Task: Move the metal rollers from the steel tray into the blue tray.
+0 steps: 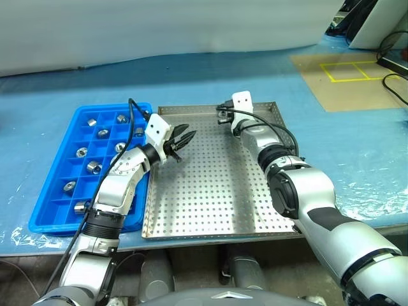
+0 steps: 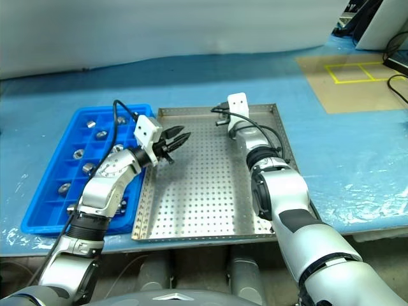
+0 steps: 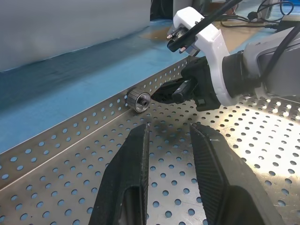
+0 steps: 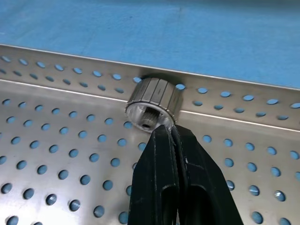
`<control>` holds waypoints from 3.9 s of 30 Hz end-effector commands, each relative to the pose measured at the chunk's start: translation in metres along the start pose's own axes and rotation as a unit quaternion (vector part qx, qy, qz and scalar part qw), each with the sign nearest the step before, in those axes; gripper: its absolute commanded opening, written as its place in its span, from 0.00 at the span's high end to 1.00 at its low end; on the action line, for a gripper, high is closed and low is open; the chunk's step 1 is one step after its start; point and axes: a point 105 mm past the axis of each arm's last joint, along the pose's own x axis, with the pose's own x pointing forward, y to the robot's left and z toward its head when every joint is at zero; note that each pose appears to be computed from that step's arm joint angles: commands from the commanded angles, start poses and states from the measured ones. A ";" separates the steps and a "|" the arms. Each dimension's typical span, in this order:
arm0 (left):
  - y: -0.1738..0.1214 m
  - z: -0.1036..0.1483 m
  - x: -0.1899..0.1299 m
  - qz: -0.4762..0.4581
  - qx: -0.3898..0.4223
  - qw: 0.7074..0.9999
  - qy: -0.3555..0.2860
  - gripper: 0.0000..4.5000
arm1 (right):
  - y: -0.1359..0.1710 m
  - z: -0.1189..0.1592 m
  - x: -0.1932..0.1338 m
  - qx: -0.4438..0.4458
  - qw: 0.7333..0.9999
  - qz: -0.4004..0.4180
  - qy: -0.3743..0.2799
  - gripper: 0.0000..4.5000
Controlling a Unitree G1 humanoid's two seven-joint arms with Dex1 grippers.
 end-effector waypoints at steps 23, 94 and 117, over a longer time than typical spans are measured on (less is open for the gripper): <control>-0.020 0.035 -0.018 -0.083 -0.002 0.995 -0.048 0.68 | 0.013 -0.034 -0.227 -0.385 0.682 0.607 0.134 1.00; -0.075 0.052 -0.088 -0.147 -0.068 0.986 0.023 0.68 | 0.109 -0.101 -0.226 -0.332 0.701 0.621 0.112 1.00; -0.063 0.046 -0.065 -0.129 -0.059 0.990 -0.003 0.68 | 0.099 -0.120 -0.229 -0.358 0.696 0.609 0.125 1.00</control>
